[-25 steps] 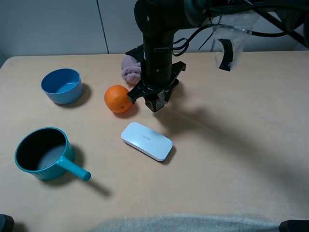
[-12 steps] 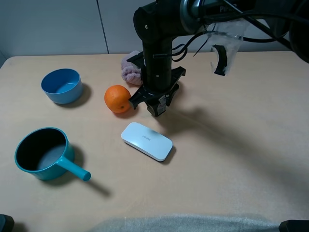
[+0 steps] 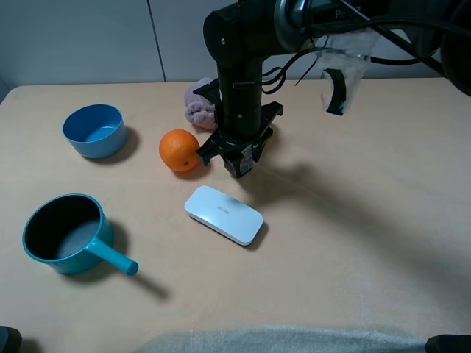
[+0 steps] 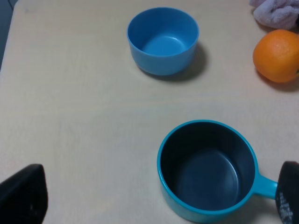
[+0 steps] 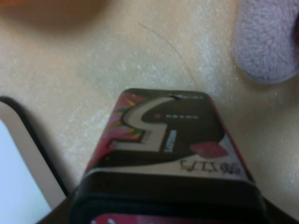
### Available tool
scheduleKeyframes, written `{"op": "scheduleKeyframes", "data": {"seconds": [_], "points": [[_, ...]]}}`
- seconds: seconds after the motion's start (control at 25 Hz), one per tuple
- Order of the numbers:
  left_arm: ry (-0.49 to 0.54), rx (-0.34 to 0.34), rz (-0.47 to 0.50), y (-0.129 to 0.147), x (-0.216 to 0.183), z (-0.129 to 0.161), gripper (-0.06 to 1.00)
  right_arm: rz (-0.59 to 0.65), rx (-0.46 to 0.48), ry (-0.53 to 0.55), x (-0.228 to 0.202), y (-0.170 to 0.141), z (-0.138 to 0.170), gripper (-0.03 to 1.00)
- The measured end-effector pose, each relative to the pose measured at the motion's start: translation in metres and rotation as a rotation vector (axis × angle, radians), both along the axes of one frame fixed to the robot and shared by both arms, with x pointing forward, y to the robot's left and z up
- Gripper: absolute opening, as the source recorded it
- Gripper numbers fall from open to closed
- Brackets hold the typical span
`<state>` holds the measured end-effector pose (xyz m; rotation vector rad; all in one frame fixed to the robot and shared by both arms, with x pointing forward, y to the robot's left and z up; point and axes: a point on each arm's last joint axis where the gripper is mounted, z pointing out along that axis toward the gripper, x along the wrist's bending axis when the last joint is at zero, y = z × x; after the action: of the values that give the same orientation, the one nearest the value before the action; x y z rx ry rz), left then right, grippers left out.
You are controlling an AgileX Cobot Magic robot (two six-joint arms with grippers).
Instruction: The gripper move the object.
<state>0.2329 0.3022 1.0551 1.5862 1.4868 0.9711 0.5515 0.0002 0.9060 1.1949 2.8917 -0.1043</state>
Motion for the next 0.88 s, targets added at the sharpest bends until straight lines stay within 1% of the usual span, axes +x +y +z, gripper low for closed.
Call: {"op": "scheduleKeyframes", "data": {"seconds": [0.28,0.56,0.88], "points": [[0.0,0.0,0.0,0.0,0.0,0.0,0.99,0.0,-0.004,0.003,-0.0003,-0.0003,0.0,0.44],[0.0,0.0,0.0,0.0,0.0,0.0,0.99,0.0,-0.004,0.003,-0.0003,-0.0003,0.0,0.58],[0.0,0.0,0.0,0.0,0.0,0.0,0.99,-0.01,-0.029,-0.021,0.0018,-0.0027,0.0002,0.66]]}}
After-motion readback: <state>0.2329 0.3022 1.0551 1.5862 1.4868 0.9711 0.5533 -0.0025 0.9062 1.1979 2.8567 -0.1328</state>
